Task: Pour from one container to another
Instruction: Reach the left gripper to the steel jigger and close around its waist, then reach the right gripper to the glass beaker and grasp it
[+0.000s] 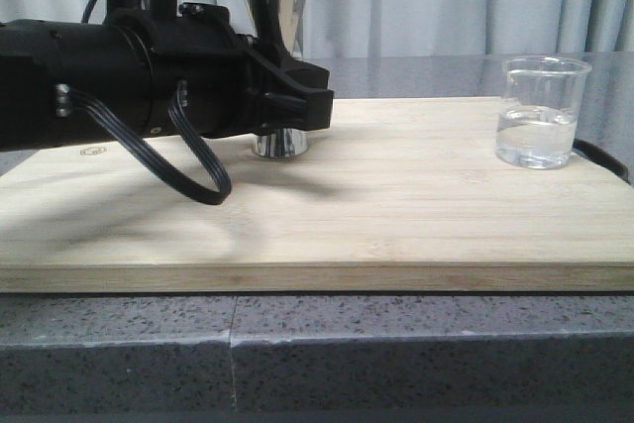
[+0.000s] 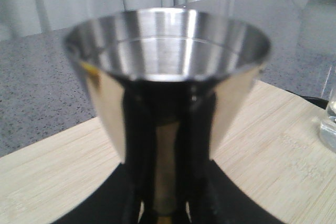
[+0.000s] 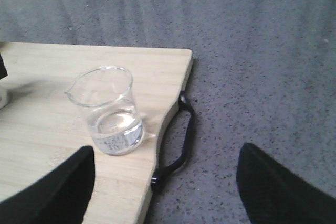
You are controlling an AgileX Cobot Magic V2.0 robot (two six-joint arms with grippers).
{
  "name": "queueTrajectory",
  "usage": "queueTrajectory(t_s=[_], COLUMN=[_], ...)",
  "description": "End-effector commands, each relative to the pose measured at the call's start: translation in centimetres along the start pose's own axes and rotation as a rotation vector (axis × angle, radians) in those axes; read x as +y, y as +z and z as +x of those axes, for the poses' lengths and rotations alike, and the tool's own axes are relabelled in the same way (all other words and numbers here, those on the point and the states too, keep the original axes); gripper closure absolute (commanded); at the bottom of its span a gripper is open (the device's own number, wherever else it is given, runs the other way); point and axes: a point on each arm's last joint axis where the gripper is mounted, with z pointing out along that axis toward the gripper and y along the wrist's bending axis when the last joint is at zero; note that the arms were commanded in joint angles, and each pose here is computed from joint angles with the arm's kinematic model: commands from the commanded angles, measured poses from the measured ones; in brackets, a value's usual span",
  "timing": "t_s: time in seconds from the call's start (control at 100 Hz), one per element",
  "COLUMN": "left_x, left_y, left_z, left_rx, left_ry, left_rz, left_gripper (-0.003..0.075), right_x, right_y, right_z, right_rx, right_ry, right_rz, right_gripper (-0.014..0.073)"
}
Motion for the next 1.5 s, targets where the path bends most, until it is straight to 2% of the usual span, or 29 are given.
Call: queueTrajectory(t_s=[0.0,0.33,0.76,1.16,1.49], left_x=[-0.3,-0.4,-0.4,-0.4,-0.4], left_y=[-0.3,-0.5,-0.6,-0.6,-0.6], left_z=[-2.3,-3.1,-3.2,-3.1,-3.1], left_rx=[-0.125,-0.183,-0.178,-0.176,-0.176], left_ry=[-0.006,-0.005,-0.005,-0.005,-0.005], left_rz=[0.014,0.018,0.017,0.017,0.017], left_gripper=[0.0739,0.0739,0.0739,0.0739,0.0739], right_x=[0.6,1.4,2.0,2.4,2.5], right_y=[0.4,3.1,6.6,8.6,9.8], right_z=[-1.4,-1.1,0.0,0.7,1.5], right_rx=[-0.087,-0.092,-0.126,-0.184,-0.215], right_ry=[-0.036,-0.067,-0.099,-0.097,-0.140], right_rz=[-0.043,-0.097,-0.155,-0.199,-0.208], right_gripper=[0.0086,0.0086,0.0086,0.0086,0.0086])
